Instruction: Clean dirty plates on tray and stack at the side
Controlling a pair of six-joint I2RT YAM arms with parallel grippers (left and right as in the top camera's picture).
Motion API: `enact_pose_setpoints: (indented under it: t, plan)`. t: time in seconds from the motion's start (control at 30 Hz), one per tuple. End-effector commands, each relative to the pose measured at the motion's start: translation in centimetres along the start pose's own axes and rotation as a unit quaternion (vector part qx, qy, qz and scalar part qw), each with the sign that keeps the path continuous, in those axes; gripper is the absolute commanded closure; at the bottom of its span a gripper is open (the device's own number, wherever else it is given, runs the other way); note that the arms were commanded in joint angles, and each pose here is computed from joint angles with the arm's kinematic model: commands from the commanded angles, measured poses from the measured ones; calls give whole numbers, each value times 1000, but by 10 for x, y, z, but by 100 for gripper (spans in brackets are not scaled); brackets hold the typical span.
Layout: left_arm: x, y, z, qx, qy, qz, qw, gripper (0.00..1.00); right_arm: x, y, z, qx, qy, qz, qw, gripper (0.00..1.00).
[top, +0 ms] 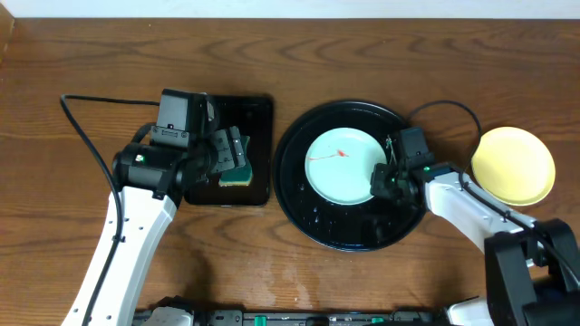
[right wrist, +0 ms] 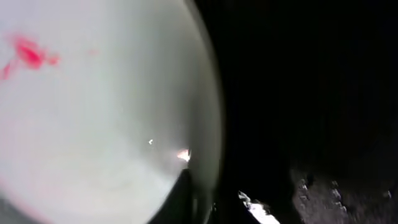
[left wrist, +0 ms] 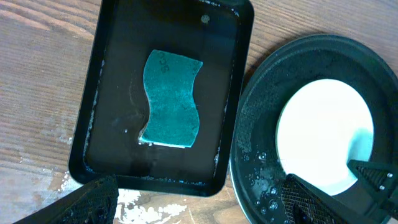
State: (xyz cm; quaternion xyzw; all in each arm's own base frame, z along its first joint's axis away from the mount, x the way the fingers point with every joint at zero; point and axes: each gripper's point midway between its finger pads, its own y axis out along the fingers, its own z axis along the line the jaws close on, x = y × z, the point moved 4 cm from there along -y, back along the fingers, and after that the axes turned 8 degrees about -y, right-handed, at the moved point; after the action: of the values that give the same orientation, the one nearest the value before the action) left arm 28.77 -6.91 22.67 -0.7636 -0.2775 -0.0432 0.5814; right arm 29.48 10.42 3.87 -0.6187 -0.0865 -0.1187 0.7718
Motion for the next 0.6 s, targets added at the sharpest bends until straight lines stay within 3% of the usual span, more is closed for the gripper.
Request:
enact_pose_setpoints:
  t: [0.0, 0.3, 0.57]
  plan:
    - [6, -7, -3, -5, 4, -11, 1000, 16, -12, 7, -8, -7, 5, 28, 1000, 99]
    - [6, -7, -3, -5, 4, -11, 1000, 16, 14, -41, -16, -47, -117, -29, 992, 99]
    - [6, -7, -3, -5, 4, -11, 1000, 16, 9, -35, -17, -46, -181, -9, 982, 99]
